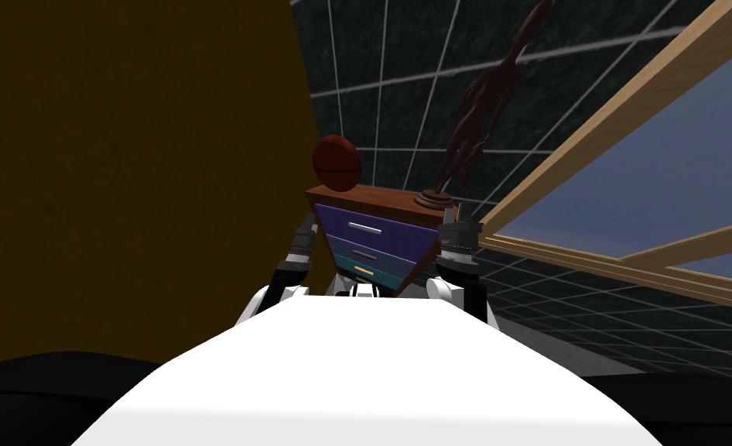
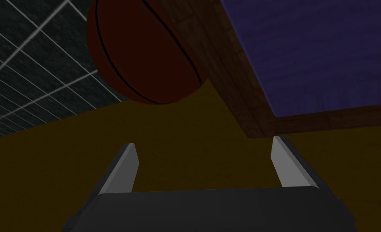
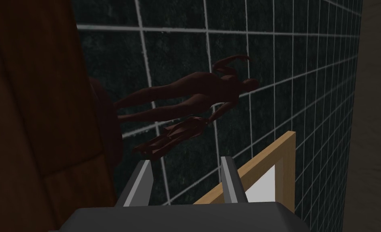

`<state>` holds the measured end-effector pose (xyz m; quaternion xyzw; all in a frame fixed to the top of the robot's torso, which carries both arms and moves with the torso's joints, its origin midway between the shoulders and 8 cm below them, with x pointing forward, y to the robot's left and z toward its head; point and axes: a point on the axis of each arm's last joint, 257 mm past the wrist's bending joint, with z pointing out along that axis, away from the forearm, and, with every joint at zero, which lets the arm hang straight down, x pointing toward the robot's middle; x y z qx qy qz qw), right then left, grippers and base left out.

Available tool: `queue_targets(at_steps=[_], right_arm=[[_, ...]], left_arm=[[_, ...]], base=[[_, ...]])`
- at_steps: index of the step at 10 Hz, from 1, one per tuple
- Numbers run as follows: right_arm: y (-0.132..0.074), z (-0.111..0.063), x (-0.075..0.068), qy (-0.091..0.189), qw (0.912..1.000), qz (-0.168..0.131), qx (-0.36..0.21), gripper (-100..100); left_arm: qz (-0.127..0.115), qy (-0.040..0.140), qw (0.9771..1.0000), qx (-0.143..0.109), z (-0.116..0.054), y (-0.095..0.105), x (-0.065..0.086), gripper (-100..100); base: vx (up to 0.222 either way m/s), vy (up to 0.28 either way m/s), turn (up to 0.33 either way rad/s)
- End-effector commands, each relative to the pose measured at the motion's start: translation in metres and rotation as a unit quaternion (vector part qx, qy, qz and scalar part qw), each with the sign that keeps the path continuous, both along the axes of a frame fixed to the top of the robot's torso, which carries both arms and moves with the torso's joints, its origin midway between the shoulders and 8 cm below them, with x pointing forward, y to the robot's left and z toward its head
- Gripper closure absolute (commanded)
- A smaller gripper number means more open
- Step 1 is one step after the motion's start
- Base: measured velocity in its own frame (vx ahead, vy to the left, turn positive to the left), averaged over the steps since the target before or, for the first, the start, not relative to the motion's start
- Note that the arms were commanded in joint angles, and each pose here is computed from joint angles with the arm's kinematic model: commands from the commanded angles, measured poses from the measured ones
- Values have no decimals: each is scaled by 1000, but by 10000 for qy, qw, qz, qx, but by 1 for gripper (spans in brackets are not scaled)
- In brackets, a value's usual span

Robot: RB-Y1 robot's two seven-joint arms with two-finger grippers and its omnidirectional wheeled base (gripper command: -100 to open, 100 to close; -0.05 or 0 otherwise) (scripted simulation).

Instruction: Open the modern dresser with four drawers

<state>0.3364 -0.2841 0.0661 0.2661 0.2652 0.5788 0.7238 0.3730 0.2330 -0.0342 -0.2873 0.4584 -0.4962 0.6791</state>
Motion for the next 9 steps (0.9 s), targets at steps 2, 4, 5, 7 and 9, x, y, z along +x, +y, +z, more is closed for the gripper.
queue_targets(at_steps=[2,4,5,7,9], right_arm=[[0,0,0,-2,10000,4,2,0],[1,0,0,-2,10000,10,4,0],[1,0,0,-3,10000,12,4,0],[1,0,0,-4,10000,14,5,0],[1,0,0,-3,10000,17,6,0]], left_arm=[[-1,299,9996,-6,-10,-3,0,-100],[-2,452,9990,-4,-16,-4,0,-100],[-2,530,9986,-2,-19,-4,0,-100],[-3,776,9970,13,-30,-6,0,-100],[-7,967,9953,36,-39,-7,-1,-100]], base=[[2,-28,-84],[0,-25,-43],[8,7,-34],[12,-8,-89],[8,-10,-68]])
